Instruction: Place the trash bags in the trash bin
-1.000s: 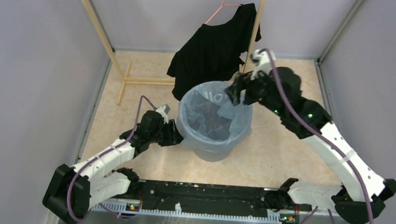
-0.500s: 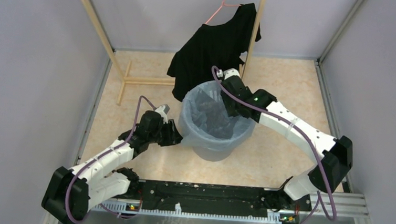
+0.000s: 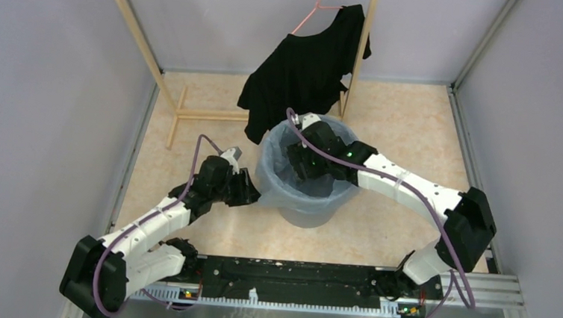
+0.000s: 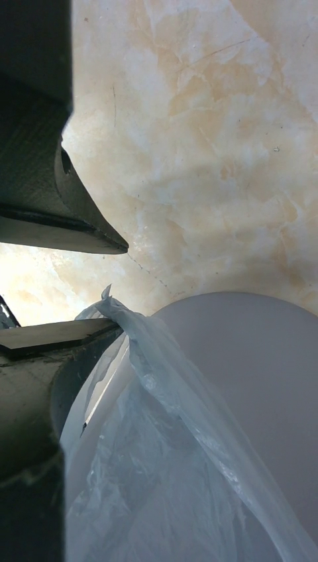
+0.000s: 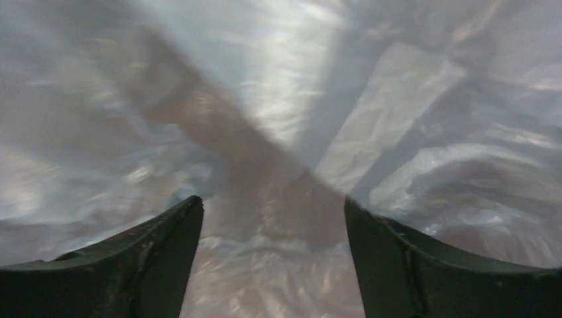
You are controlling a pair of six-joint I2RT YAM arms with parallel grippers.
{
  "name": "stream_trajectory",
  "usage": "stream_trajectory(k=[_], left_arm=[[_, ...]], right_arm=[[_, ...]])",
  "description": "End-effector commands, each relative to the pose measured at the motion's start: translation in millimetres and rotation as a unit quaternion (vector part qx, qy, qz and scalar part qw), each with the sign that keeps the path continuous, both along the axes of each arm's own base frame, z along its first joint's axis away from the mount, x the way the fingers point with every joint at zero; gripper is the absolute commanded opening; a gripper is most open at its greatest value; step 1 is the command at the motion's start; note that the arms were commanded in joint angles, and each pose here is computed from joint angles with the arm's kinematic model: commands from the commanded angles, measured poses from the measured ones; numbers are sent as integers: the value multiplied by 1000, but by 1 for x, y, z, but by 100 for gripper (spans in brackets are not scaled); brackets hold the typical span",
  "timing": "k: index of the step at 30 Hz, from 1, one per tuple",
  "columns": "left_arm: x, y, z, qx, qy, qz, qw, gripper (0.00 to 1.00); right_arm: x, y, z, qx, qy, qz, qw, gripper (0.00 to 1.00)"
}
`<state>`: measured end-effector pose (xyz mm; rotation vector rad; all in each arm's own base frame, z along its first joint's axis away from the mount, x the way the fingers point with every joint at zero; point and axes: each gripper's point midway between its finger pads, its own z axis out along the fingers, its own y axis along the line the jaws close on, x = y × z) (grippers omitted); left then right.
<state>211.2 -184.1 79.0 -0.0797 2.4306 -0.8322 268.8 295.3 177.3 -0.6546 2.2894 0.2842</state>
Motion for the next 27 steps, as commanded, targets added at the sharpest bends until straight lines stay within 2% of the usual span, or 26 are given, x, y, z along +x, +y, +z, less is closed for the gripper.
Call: stream_trajectory(k=[1, 4, 7, 9, 17, 20, 22, 25, 27], left_arm=[[5, -5, 19, -11, -32, -14, 999, 47], [5, -6, 21, -14, -37, -17, 999, 49], [5, -7, 22, -19, -38, -20, 999, 50], [5, -9, 23, -21, -39, -22, 999, 50], [5, -4, 17, -8, -36, -18, 999, 50], [3, 1, 16, 4, -37, -12, 999, 52], [1, 6, 14, 15, -36, -5, 999, 58], [-4, 14, 18, 24, -35, 4, 999, 71], [-8, 15, 25, 14, -43, 7, 999, 75]], right_arm=[[4, 5, -41, 33, 43, 5, 999, 84], [3, 4, -68, 7, 65, 8, 998, 93], [4, 5, -87, -14, 80, 9, 997, 94], [5, 4, -85, -20, 78, 6, 997, 94], [3, -8, 26, 28, -6, -3, 1000, 99], [-6, -14, 40, 48, -13, 3, 999, 99], [-9, -15, 26, 48, -7, 3, 999, 99], [-8, -15, -8, 28, 10, -1, 1000, 99], [-4, -14, -27, 14, 17, -6, 1000, 99]])
